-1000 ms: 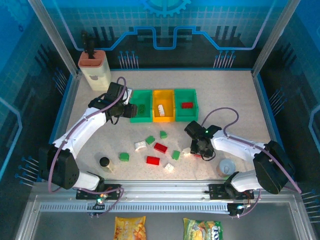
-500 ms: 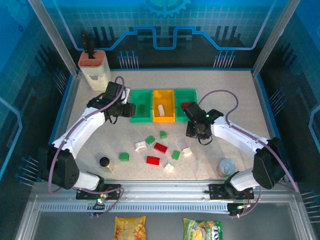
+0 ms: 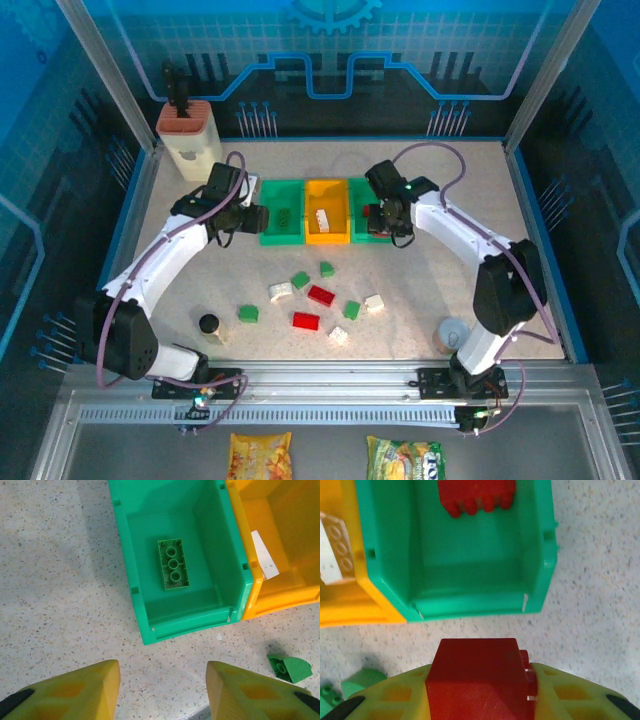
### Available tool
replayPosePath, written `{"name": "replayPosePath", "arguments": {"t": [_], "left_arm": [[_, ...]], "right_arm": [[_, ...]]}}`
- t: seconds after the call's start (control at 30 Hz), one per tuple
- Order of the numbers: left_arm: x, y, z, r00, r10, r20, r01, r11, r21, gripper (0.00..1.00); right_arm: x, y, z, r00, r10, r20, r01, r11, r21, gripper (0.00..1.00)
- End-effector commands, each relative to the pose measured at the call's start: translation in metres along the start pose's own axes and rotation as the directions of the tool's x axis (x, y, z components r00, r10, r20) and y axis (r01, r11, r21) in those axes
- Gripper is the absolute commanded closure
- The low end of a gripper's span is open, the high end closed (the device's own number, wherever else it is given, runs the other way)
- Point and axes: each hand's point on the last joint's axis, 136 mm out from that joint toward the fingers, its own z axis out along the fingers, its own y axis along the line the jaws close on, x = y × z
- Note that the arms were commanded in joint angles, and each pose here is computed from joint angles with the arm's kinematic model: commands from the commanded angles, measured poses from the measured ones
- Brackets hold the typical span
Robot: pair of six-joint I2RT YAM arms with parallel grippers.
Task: Sort the legos into containers by color
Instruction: Place the lego in the container.
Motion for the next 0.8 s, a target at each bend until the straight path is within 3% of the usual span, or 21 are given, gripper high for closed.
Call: {"name": "replayPosePath", "arguments": {"t": [0.0,0.37,0.77], "left_arm": [[-0.002,0.0,-0.008,1.0,0.007,0.029,-0.007,1.0,0.014,0.5],[-0.001,0.003,-0.007,1.0,0.002,0.023,-0.002,1.0,0.011,0.5],[-0.001,0.003,-0.008,1.0,0.001,0.027,-0.001,1.0,0.011,0.5]], "right_arm": [[-0.014,0.004,0.006,1.0,-0.023,-0.014,0.022,1.0,-0.005,0.61],[-0.045,0.009,0.044,0.998,-0.018,-0.059,0.019,1.0,0.022,0.61],[-0.053,0.009,0.086,0.992,-0.014,-0.122,0.016,1.0,0.019,0.6]]}}
